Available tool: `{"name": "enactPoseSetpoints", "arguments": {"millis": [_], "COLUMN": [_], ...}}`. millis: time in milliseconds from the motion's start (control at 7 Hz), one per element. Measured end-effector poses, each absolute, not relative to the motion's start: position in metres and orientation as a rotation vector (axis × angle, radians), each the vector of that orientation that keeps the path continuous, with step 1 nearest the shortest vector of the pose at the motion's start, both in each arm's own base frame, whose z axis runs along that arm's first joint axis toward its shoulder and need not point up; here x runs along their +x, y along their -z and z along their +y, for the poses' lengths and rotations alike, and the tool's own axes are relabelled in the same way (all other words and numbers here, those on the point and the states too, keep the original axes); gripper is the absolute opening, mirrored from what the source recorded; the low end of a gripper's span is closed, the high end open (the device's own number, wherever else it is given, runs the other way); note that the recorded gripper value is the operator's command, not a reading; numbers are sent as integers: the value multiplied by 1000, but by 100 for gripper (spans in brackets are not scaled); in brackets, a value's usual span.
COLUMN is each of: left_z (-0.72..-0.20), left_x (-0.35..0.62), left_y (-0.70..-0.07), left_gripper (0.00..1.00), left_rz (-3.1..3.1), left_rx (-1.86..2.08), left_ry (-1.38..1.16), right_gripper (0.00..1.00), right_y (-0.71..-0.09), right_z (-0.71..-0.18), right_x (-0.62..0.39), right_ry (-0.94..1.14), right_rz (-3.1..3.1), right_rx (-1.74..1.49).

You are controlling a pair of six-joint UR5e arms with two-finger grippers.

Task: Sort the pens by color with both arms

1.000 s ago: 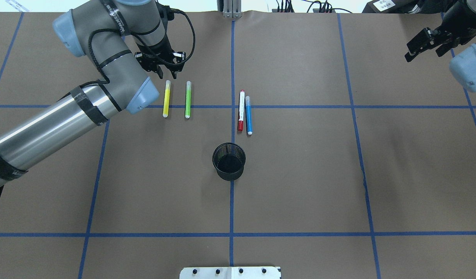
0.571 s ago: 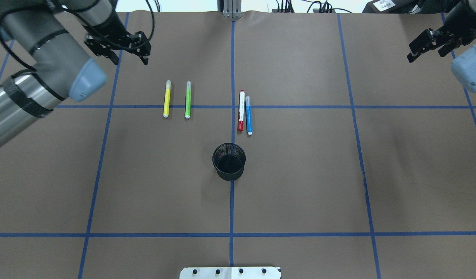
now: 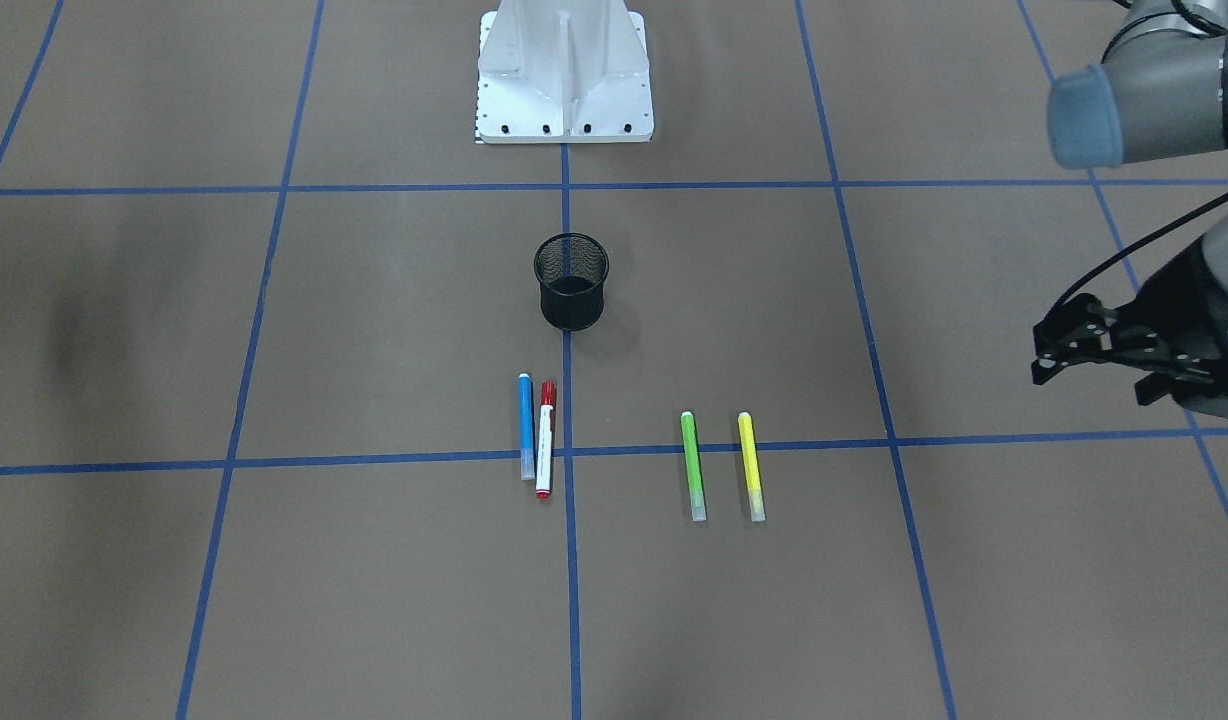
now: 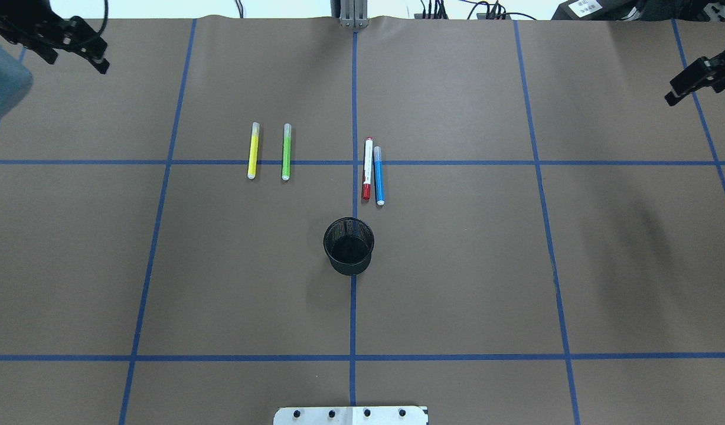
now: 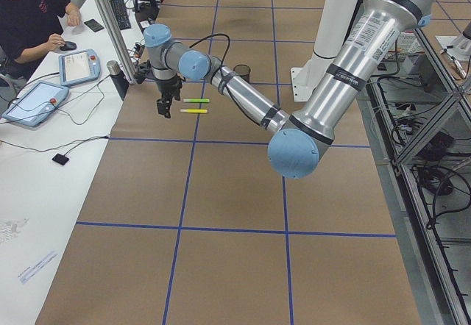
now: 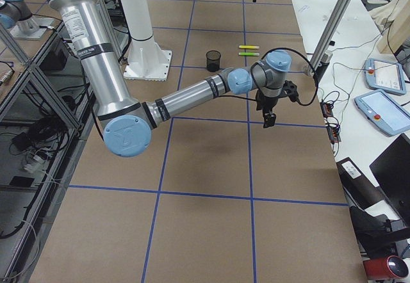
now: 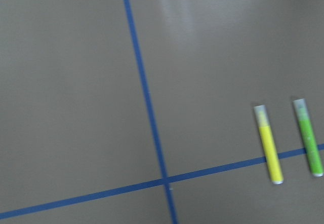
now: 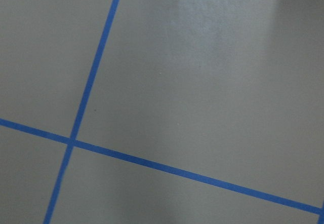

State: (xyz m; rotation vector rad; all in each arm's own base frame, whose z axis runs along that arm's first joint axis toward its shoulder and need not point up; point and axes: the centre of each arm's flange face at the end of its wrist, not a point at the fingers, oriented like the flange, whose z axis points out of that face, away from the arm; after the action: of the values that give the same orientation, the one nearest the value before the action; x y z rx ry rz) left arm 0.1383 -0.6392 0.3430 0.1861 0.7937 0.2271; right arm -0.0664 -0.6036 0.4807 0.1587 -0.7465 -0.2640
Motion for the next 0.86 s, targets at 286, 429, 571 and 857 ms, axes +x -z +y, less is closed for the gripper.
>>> {"name": "enactPoseSetpoints", "arguments": {"millis": [286,429,571,857], "left_z": [-638,-632,-624,-605], "left_x": [69,39,13,-27], "left_y": [-382,-405,-427,-469], "left_gripper": [99,99,99,99], "left_rz": [754,750,763,777], "left_rx": [213,222,229,230], "left_ry": [-277,-307,-330,-336], "right_gripper": [99,99,99,99], "right_y": [-505,-516,-525,-529], "right_z": [-594,-588,-581,-577], "right_x": [-23,-5,5,12], "right_ry": [238,218,203,200], "right_rz": [-741,-737,-730,-722], "right_rx": [166,163,158,173]}}
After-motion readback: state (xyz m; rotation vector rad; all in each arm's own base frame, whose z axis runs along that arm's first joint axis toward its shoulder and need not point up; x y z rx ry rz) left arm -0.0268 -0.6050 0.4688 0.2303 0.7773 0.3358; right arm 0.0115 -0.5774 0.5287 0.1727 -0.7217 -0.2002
